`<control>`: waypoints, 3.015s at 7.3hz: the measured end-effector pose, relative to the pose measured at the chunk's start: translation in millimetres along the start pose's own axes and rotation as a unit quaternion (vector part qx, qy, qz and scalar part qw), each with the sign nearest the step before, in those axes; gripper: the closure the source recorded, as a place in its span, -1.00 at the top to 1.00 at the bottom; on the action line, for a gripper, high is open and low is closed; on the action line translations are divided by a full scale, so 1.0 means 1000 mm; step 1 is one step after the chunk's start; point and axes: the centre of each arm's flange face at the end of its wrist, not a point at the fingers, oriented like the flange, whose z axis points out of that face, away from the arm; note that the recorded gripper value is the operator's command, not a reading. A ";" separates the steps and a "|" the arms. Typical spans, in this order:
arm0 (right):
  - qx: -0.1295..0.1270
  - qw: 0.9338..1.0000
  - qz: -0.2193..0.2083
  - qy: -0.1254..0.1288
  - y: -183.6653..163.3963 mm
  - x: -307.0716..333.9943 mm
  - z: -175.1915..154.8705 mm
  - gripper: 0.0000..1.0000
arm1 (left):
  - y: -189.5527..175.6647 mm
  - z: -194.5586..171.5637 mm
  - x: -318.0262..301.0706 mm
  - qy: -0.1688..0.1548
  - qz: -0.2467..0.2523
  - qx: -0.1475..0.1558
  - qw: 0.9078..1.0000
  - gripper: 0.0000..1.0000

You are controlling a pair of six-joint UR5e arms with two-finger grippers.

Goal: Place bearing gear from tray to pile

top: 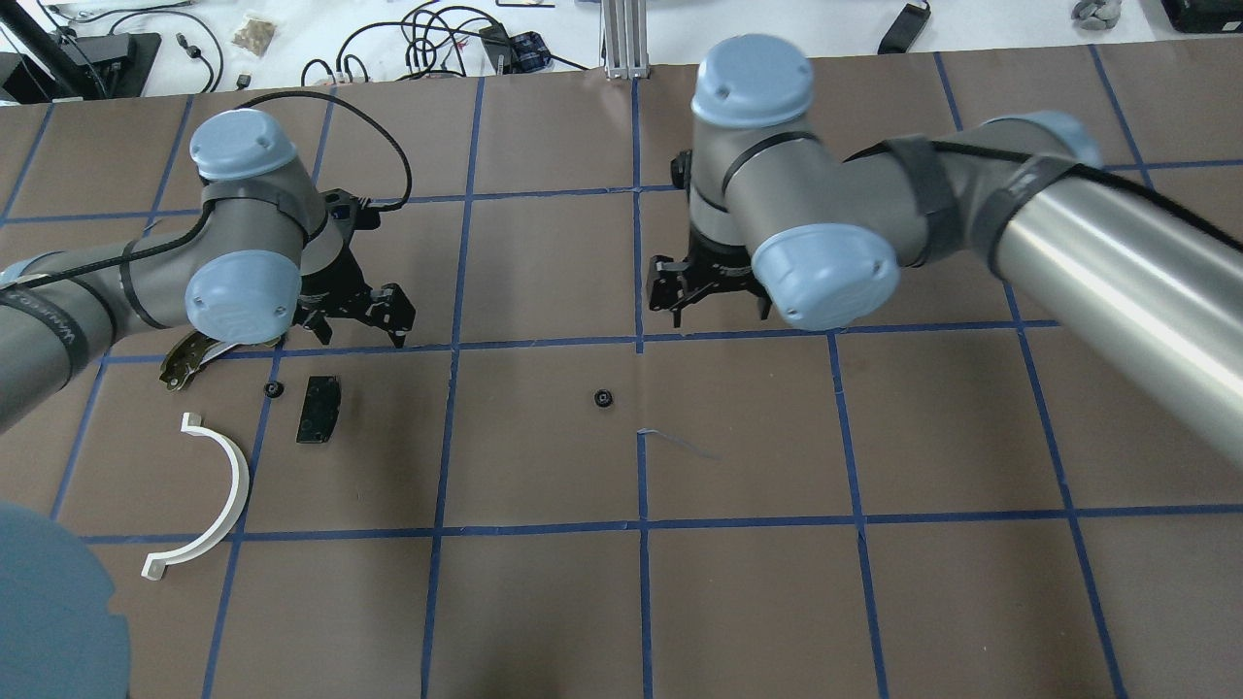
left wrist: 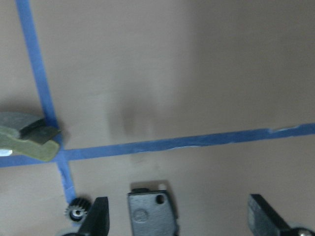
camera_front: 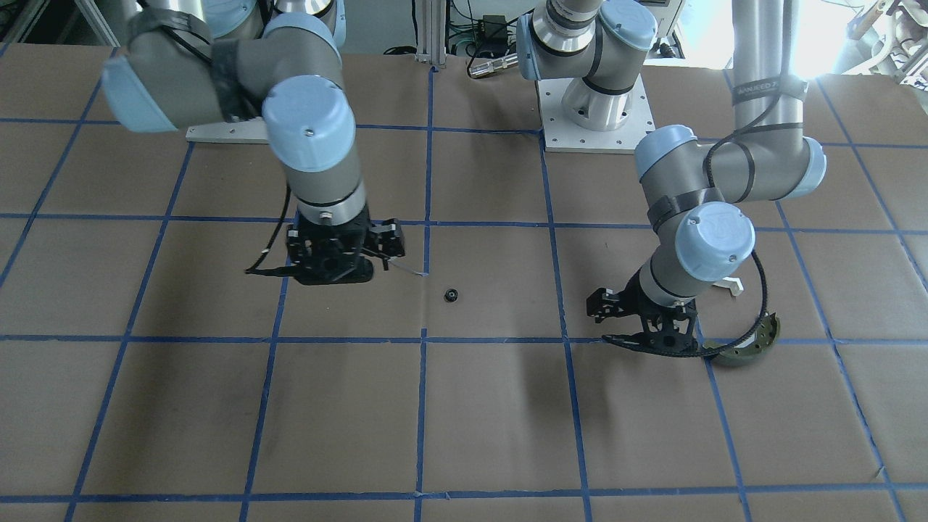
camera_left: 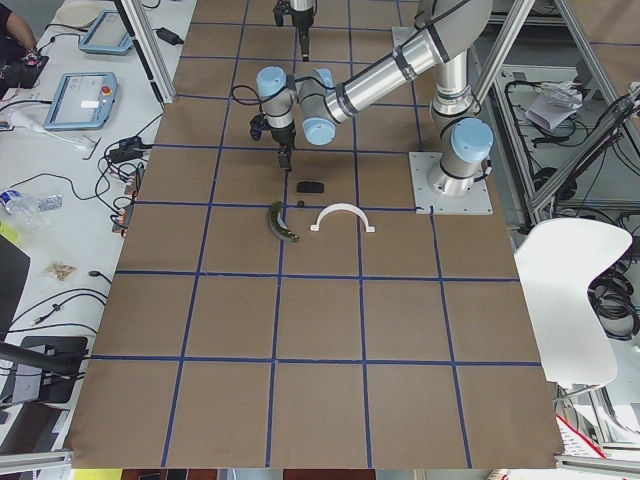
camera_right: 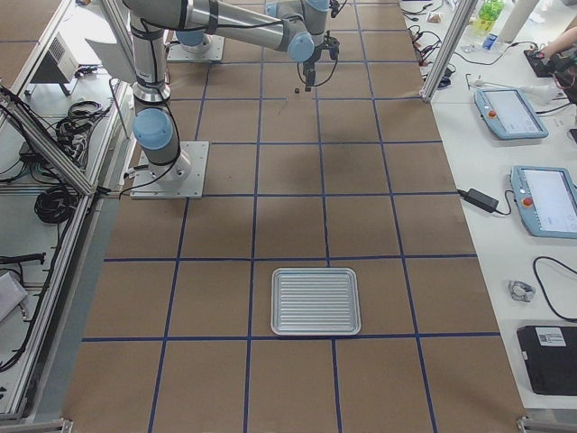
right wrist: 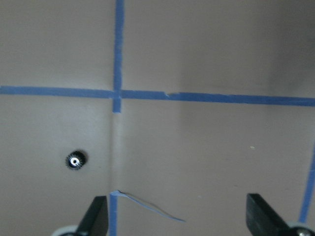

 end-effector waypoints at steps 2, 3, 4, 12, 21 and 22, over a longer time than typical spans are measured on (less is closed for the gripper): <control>0.001 1.000 -0.014 0.001 -0.002 0.096 -0.074 1.00 | 0.000 -0.016 0.093 0.012 -0.024 0.025 0.999 1.00; 0.002 1.000 -0.010 0.008 0.004 0.115 -0.121 1.00 | 0.006 -0.021 0.139 0.016 -0.031 0.041 0.999 1.00; 0.011 1.000 0.001 0.015 0.015 0.118 -0.169 1.00 | 0.016 -0.017 0.178 0.018 -0.031 0.048 0.998 1.00; 0.034 0.998 0.025 0.038 0.024 0.079 -0.161 1.00 | 0.059 0.059 0.251 0.006 0.007 0.018 1.000 0.12; 0.052 0.998 0.019 -0.003 0.026 0.087 -0.153 1.00 | 0.045 0.036 0.224 0.007 0.018 0.038 0.999 -0.92; 0.055 0.998 0.023 -0.004 0.028 0.087 -0.155 1.00 | 0.030 0.030 0.188 0.005 0.032 0.036 0.999 -0.92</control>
